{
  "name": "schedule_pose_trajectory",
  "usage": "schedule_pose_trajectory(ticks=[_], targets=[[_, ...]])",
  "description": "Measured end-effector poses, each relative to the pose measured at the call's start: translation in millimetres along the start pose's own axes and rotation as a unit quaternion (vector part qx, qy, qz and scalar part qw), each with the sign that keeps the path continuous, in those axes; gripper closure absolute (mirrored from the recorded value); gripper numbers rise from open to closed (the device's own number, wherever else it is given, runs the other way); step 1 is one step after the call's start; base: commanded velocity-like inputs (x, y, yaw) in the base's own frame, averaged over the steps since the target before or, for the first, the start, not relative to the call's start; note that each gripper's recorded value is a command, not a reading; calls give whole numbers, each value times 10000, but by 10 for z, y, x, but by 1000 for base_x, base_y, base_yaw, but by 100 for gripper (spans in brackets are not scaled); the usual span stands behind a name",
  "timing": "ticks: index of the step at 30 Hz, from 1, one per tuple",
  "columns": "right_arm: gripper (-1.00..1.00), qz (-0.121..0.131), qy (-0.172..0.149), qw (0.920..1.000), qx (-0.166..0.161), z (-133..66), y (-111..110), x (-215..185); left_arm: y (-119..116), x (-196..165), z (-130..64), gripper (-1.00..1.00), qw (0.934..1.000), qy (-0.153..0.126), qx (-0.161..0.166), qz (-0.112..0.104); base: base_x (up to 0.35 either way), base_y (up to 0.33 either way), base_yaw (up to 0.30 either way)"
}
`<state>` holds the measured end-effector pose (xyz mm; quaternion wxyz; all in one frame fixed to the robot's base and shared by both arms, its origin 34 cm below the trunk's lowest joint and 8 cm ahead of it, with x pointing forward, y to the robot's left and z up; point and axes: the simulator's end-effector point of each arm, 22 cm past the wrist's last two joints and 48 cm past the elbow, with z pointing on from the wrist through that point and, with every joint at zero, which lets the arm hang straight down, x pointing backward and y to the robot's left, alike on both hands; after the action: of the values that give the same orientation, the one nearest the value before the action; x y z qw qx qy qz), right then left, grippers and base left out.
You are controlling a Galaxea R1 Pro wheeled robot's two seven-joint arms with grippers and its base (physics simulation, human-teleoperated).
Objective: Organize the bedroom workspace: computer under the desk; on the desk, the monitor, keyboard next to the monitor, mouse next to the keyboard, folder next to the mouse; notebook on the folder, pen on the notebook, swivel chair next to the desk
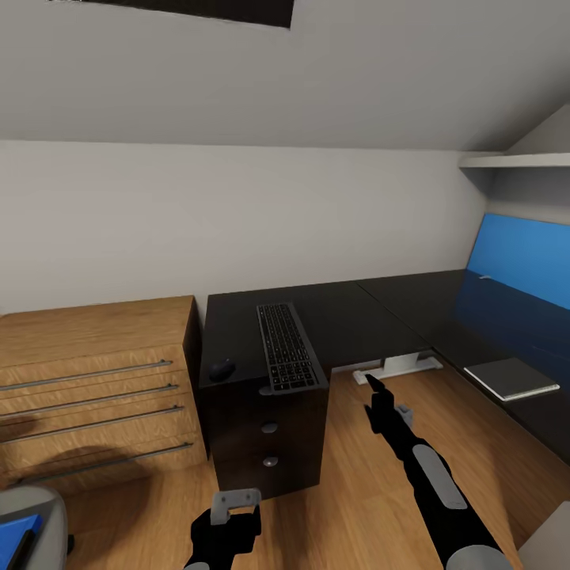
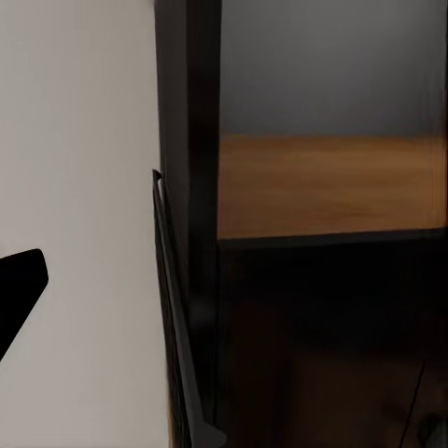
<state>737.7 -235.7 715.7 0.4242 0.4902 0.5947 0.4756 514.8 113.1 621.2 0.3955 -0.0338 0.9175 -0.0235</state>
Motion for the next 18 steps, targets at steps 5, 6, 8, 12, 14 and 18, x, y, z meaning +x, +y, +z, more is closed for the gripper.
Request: schedule_pose_trajectory(ticks=[5,6,8,12,14,18], targets=[[-100,-14,-94,9997,207,-8,4,-52,-7,-80,-58,-100,10000,3,-2,-3,0,0,0],[-100,-15,-99,9997,224,-10,16,-56,-10,-97,-70,-100,10000,2,-1,-5,0,0,0],[-100,-17,-101,9996,250,-13,44,-63,-14,-129,-93,-100,10000,4,-1,-7,0,0,0],[-100,-18,-100,9996,281,-19,107,-70,-22,-191,-139,-100,10000,5,0,-9,0,0,0],[-100,-17,-102,9995,286,-22,143,-71,-25,-222,-162,-100,10000,6,0,-9,0,0,0],[-100,-17,-103,9995,302,-27,208,-72,-29,-284,-207,-100,10000,6,-2,-7,0,0,0]])
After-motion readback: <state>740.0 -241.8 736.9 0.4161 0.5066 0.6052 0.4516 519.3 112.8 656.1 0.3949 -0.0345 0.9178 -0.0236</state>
